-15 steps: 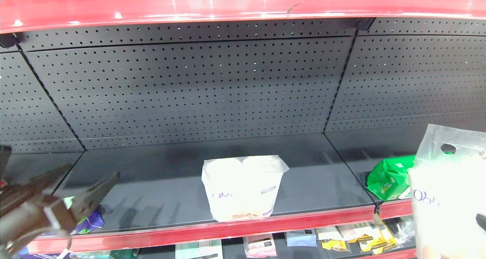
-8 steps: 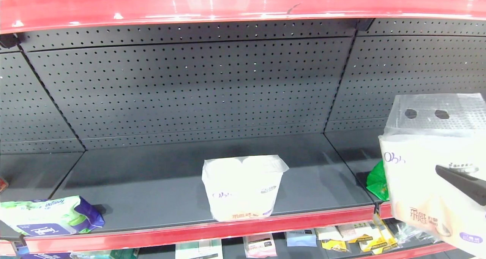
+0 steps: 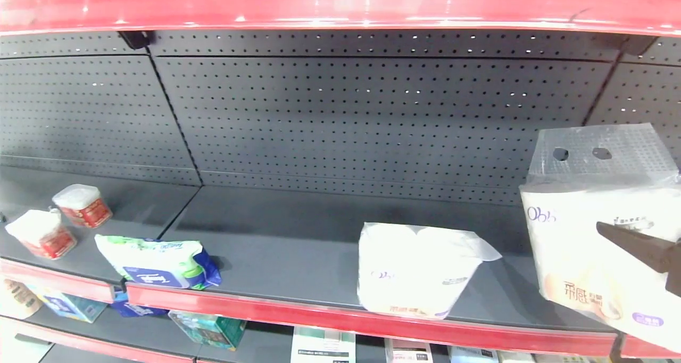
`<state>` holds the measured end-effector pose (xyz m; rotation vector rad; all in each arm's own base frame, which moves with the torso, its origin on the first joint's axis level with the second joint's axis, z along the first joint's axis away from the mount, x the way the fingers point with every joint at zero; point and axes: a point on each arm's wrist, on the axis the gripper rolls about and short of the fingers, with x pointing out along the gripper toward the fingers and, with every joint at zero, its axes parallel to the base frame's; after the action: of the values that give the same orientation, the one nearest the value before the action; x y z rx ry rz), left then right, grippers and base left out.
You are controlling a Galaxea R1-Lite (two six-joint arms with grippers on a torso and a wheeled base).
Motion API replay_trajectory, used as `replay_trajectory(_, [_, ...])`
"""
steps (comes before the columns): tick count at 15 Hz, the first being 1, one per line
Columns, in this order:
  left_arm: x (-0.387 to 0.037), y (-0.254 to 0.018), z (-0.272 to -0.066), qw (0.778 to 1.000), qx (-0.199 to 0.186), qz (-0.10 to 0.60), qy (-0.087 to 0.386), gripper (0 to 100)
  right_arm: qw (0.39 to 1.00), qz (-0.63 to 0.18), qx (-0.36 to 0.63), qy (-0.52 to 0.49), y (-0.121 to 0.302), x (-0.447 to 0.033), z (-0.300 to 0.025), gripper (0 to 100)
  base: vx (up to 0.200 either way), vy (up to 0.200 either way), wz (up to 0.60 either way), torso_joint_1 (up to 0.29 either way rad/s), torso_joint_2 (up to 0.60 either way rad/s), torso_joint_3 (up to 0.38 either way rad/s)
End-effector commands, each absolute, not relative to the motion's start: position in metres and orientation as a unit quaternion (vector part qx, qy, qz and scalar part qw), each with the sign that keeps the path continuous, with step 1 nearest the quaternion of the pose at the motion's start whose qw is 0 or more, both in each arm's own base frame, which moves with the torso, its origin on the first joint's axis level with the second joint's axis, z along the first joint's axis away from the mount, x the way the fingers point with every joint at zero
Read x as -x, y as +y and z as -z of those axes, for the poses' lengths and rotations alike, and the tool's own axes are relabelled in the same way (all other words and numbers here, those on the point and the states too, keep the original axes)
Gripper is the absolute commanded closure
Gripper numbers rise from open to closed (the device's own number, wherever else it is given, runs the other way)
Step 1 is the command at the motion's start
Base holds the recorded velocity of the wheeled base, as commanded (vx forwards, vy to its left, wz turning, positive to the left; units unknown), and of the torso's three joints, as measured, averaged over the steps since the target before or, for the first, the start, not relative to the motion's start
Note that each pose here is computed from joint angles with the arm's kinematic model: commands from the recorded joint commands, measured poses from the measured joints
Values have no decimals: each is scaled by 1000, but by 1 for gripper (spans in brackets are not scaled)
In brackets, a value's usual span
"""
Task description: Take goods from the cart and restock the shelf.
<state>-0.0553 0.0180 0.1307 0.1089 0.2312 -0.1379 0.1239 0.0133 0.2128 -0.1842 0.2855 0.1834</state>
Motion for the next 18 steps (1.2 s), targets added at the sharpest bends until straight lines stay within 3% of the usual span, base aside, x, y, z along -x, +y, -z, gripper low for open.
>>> replay_trajectory(1, [54, 18, -129, 989, -55, 70, 118, 0, 978, -89, 91, 162, 14, -137, -207, 100, 0, 0, 0, 0, 0, 0])
replay_trajectory(5, [39, 14, -117, 993, -48, 67, 87, 0, 979, -76, 94, 164, 13, -189, -191, 100, 0, 0, 0, 0, 0, 0])
replay_trajectory(7, [18, 8, -89, 997, -36, 65, 35, 0, 977, -79, 97, 172, 13, -211, -180, 100, 0, 0, 0, 0, 0, 0])
replay_trajectory(8, [14, 7, -86, 997, -32, 69, 3, 0, 976, -91, 96, 172, 14, -218, -176, 100, 0, 0, 0, 0, 0, 0])
replay_trajectory(10, [15, 7, -82, 997, -15, 75, 23, 0, 974, -118, 93, 170, 12, -226, -169, 100, 0, 0, 0, 0, 0, 0])
replay_trajectory(11, [15, 6, -82, 996, 16, 78, 25, 0, 969, -143, 97, 177, 7, -232, -163, 100, 0, 0, 0, 0, 0, 0])
replay_trajectory(15, [15, 6, -82, 996, 17, 80, 24, 0, 970, -149, 102, 161, -8, -248, -152, 100, 0, 0, 0, 0, 0, 0])
replay_trajectory(17, [14, 6, -83, 998, 18, 51, 31, 0, 971, -148, 102, 159, -9, -249, -153, 100, 0, 0, 0, 0, 0, 0])
replay_trajectory(18, [15, 4, -82, 999, 30, -10, 32, 0, 970, -154, 100, 160, -8, -248, -153, 100, 0, 0, 0, 0, 0, 0])
